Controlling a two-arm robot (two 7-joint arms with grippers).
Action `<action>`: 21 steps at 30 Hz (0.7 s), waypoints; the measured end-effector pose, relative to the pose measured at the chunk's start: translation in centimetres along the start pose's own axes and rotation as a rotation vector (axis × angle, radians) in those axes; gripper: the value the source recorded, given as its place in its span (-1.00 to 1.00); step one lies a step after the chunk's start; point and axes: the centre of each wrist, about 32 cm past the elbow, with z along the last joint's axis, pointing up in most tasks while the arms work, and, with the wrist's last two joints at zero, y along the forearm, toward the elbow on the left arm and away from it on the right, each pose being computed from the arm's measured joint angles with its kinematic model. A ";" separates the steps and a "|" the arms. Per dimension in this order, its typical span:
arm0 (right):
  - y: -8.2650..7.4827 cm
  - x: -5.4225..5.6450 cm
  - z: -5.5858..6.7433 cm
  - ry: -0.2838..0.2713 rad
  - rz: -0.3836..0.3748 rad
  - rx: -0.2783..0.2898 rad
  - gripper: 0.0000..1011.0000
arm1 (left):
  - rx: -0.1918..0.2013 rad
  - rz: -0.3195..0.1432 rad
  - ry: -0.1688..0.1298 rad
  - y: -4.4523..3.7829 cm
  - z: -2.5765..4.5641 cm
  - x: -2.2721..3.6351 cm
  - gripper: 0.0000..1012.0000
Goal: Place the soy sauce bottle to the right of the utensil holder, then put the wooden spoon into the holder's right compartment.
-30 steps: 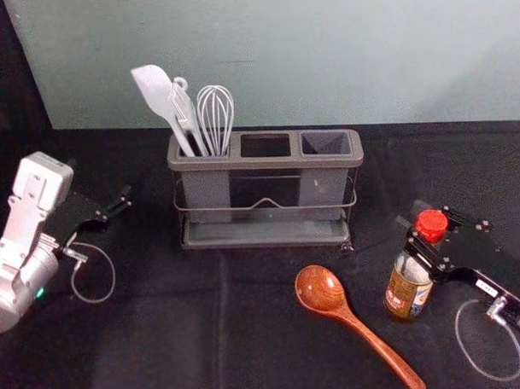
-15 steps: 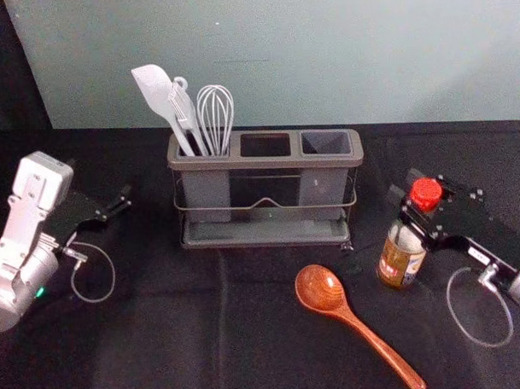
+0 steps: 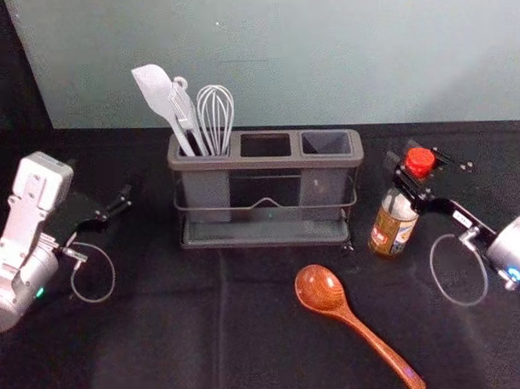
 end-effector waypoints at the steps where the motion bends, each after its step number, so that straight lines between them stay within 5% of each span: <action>1: 0.2 0.1 -0.1 0.004 -0.004 0.001 -0.25 | 0.000 0.000 0.000 0.00 0.00 0.00 0.99; 21: 4.1 2.1 -2.1 0.040 -0.059 0.006 -0.25 | 0.000 0.000 0.000 0.00 0.00 0.00 0.99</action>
